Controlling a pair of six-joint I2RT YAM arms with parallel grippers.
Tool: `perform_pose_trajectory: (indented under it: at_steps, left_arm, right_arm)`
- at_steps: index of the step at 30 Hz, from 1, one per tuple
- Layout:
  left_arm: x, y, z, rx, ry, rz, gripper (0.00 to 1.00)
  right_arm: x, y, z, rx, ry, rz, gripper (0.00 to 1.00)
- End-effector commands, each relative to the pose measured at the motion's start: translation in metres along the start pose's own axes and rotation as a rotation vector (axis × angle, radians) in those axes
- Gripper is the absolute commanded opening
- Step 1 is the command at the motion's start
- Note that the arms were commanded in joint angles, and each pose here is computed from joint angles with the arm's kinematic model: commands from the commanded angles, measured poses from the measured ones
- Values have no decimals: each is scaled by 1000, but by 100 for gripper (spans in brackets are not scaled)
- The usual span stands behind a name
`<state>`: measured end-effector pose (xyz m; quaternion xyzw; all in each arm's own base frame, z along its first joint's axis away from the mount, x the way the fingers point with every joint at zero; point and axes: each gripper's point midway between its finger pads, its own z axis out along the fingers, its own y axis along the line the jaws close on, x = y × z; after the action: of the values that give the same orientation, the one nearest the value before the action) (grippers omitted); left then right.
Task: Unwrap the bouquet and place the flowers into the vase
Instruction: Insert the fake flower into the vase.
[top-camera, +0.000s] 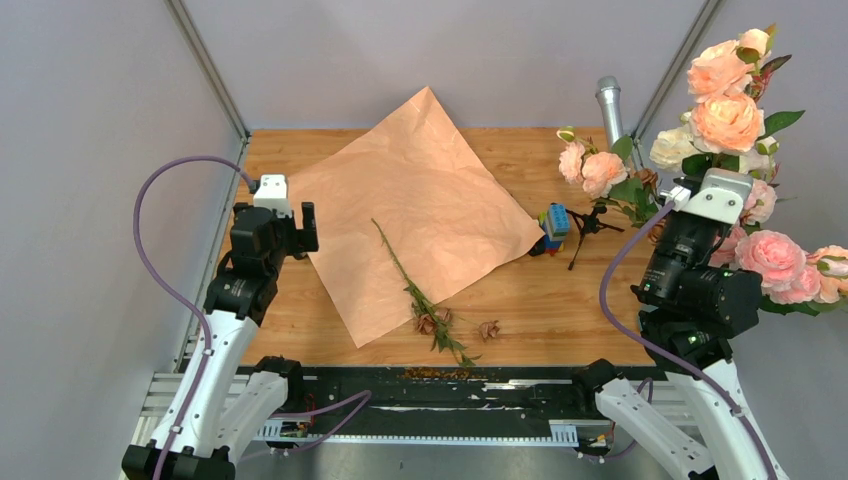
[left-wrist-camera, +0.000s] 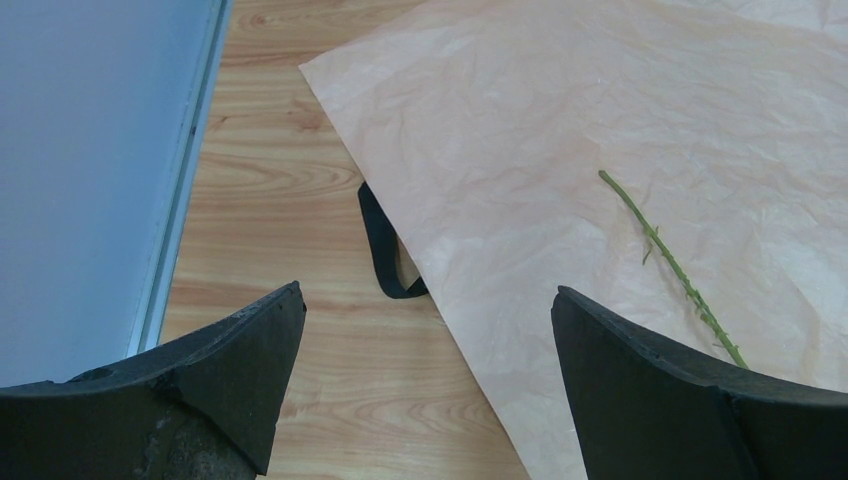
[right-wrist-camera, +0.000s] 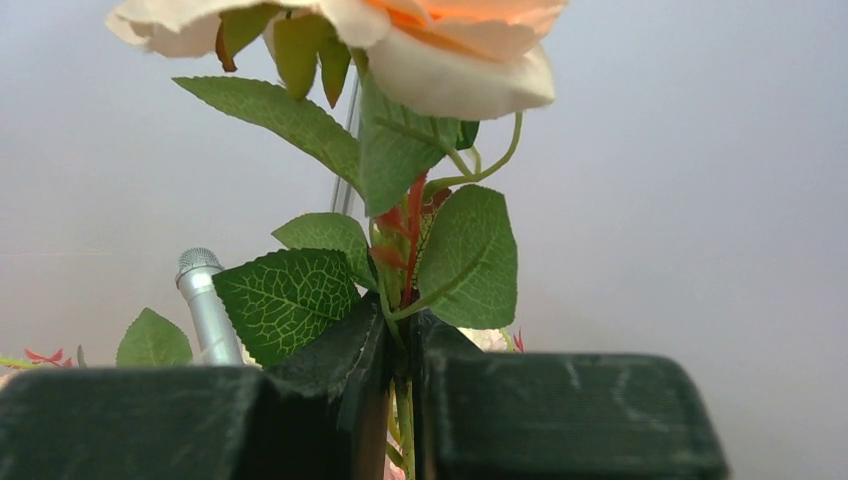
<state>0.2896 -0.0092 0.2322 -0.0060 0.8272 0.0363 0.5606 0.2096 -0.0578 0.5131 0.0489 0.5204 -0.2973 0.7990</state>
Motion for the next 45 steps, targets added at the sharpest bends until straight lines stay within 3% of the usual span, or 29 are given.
perform_pose_trajectory:
  at_steps: [1,8,45]
  left_arm:
    - [-9,-4,0,17,-41,9,100]
    - [-9,-4,0,19,-39,10,100]
    - [-7,-6,0,28,-38,10,100]
  right_arm:
    - [9,-10,-4,55,18,-24,0]
    - [20,-9,-9,60,43,-50,0]
    - [-25,-50,-9,138,-76,-21,0]
